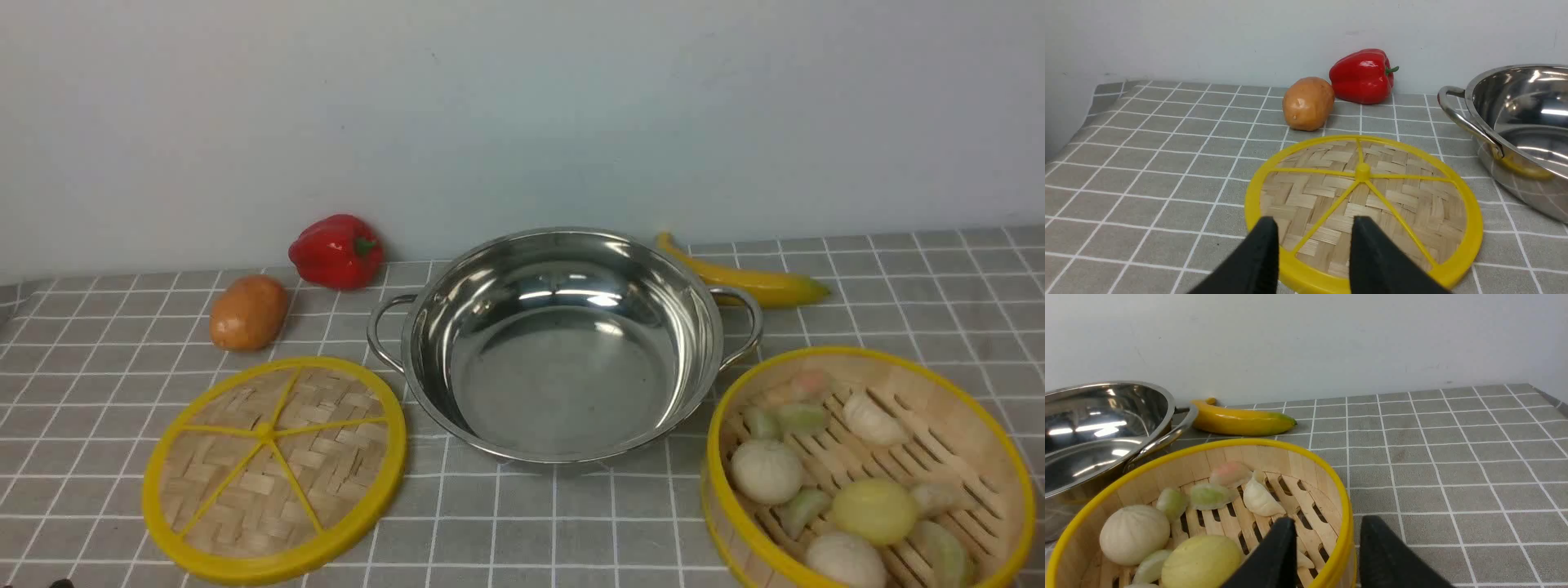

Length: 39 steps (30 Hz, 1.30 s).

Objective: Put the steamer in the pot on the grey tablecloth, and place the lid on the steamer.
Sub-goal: 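Reach for and grasp the rim of the bamboo steamer holding the buns with the right gripper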

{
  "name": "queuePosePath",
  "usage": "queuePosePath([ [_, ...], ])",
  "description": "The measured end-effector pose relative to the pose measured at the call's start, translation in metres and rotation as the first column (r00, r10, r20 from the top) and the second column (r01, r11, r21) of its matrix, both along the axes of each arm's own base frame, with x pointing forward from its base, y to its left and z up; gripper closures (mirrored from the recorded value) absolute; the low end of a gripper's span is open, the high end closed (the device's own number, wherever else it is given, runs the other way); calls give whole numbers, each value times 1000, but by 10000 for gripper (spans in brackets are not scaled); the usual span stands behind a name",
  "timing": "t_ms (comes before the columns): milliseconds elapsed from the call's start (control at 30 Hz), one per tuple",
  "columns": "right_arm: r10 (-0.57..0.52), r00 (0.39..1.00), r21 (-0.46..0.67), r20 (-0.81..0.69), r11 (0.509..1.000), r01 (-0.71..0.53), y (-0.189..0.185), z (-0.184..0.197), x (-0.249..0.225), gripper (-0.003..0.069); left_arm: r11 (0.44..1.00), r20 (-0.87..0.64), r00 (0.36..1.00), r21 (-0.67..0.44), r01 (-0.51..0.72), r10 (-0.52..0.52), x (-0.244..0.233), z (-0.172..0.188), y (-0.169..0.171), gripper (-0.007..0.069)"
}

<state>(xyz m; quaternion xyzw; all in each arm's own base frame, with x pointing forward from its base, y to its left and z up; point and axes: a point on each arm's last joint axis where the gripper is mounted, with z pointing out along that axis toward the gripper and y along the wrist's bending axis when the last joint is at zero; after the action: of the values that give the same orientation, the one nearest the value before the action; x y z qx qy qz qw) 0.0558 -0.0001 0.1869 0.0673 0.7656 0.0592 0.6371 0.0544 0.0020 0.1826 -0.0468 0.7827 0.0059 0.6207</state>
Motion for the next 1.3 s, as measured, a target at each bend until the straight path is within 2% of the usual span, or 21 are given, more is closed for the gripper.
queuePosePath([
  [1133,0,1000,0,0,1000,0,0,0,0,419,1000,0,1000,-1,0,0,0,0,0,382],
  [1233,1,1000,24,17,1000,-2,1,2,0,419,998,9,1000,-64,2,-1,0,0,-1,382],
  [1300,-2,998,125,59,992,-5,2,5,1,419,983,27,1000,-186,4,1,1,2,-4,382],
])
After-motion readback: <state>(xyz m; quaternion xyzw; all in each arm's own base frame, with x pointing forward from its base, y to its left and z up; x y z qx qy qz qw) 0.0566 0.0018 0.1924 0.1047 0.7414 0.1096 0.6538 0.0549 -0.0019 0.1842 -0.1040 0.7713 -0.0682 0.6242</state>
